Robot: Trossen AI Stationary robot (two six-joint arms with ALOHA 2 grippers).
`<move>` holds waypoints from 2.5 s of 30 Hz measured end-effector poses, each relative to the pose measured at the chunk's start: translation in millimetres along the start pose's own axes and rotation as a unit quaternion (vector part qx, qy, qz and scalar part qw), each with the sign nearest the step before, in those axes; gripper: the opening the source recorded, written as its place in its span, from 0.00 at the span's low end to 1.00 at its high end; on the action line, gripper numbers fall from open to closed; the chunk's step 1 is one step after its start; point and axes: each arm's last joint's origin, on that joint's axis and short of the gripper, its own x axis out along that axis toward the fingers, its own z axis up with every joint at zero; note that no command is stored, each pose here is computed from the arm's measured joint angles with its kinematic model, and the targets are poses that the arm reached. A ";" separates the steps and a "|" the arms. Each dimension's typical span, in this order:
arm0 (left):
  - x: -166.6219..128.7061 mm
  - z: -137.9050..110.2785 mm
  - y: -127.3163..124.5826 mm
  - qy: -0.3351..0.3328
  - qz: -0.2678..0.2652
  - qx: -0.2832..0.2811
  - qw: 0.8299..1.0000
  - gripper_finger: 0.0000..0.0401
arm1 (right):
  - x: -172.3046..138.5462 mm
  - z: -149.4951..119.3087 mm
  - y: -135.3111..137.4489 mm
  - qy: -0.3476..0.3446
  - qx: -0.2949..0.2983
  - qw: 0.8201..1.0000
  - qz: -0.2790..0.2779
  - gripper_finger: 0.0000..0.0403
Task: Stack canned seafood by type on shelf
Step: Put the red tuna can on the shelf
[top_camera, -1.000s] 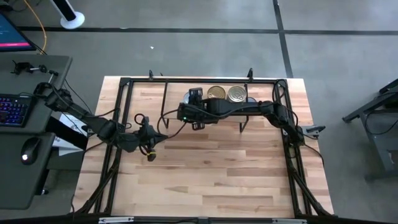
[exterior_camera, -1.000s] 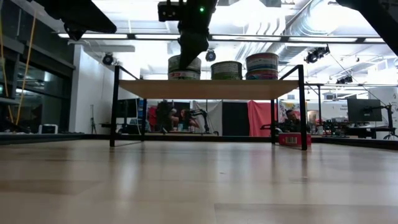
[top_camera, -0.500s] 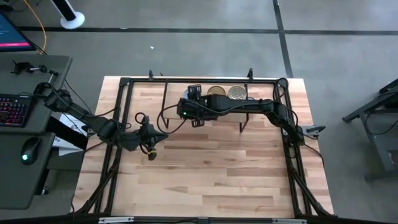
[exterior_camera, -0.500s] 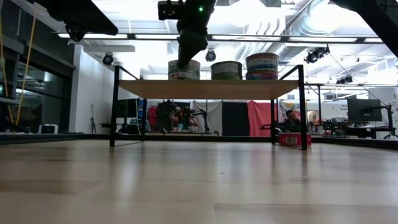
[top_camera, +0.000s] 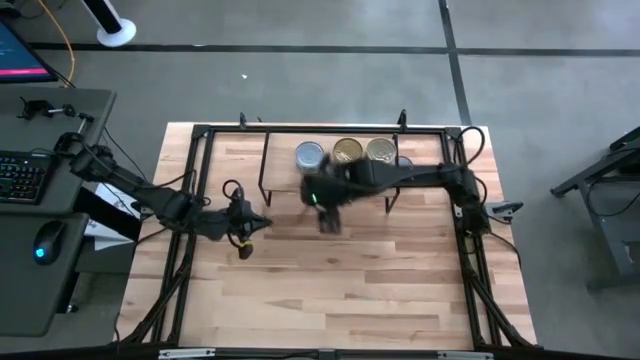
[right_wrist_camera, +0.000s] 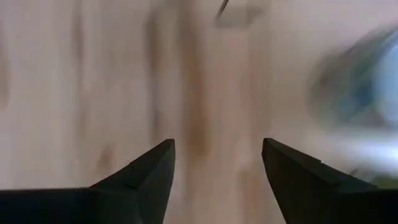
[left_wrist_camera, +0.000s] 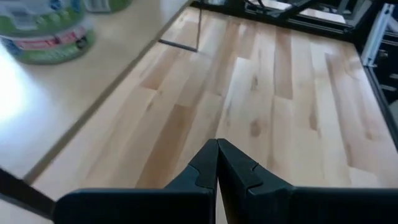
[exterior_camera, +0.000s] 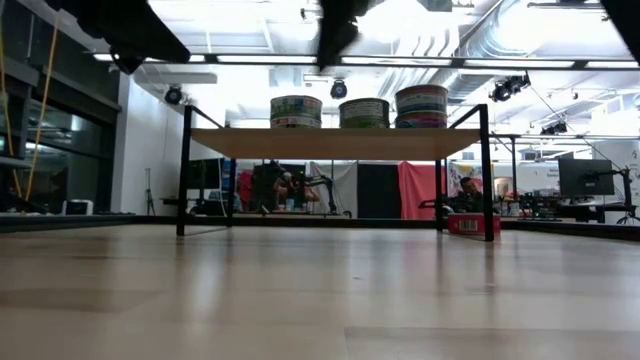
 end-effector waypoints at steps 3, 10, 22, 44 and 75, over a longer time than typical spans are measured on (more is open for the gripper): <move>4.3 0.1 1.9 0.016 -0.013 -0.004 1.000 0.00 | 6.8 -33.0 28.3 0.066 -0.011 0.997 0.031 0.51; 8.6 2.4 7.1 0.025 -0.018 -0.023 0.999 0.00 | -8.3 -150.2 62.2 0.148 0.089 0.983 0.060 0.21; 13.4 10.9 14.9 -0.001 -0.004 -0.050 0.999 0.00 | -14.7 -278.8 -15.8 -0.013 0.519 0.839 -0.164 0.01; 13.5 11.7 14.7 -0.003 -0.007 -0.078 0.997 0.00 | 42.7 -327.8 -95.2 -0.120 0.363 0.906 -0.180 0.00; 13.3 5.0 17.7 0.027 0.011 -0.048 0.998 0.00 | 80.1 -331.1 -80.9 0.004 0.441 0.897 -0.043 0.00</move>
